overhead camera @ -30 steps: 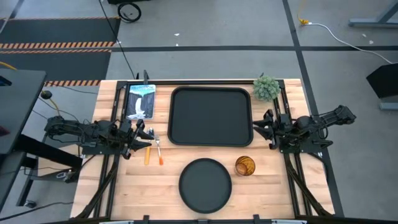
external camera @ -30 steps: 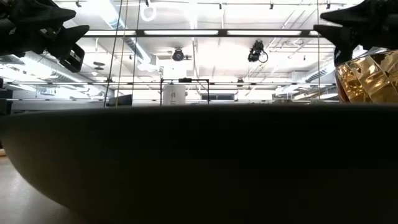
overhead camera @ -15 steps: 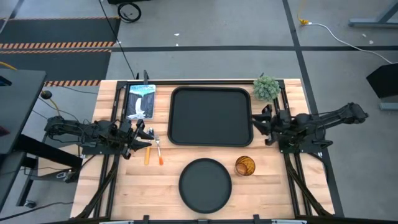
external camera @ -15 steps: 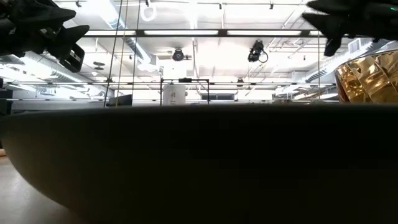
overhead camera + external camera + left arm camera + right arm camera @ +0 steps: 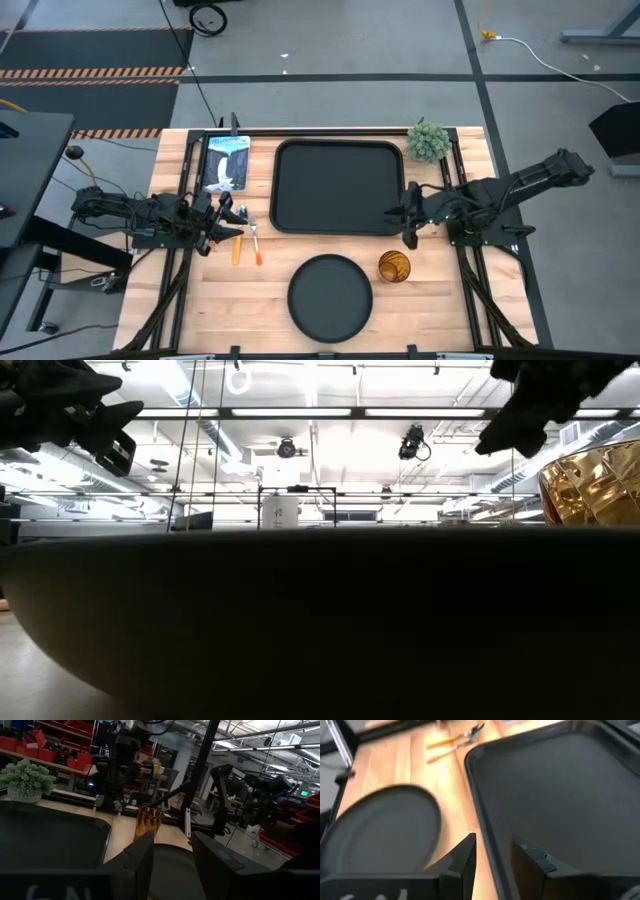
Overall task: Pick and place plate/cup/fork/spoon on tray
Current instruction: Put the orange cup on the black tray
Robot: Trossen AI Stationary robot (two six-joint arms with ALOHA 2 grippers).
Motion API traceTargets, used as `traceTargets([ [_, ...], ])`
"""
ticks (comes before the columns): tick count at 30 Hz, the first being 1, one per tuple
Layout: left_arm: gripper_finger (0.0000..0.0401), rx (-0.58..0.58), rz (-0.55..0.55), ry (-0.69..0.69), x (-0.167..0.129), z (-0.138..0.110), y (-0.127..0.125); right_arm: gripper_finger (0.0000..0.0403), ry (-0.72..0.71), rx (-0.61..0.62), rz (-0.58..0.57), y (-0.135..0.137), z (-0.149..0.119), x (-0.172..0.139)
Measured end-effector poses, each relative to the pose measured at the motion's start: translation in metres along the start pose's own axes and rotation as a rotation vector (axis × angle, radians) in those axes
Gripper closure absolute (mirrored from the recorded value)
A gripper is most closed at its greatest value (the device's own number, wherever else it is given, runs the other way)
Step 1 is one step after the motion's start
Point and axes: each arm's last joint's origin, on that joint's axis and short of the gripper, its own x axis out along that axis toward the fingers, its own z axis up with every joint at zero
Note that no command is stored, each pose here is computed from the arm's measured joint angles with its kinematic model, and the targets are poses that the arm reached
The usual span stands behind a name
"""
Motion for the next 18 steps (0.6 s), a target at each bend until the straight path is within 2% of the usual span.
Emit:
traceTargets([
  [8,0.0259,0.0,0.0,0.001,0.0,0.0,0.0,0.0276,0.218,-0.137,-0.052,0.027,0.023,-0.002],
  [18,0.0259,0.0,0.001,0.001,0.0,0.0,0.0,0.0216,0.551,-0.24,-0.091,0.051,0.039,0.012],
])
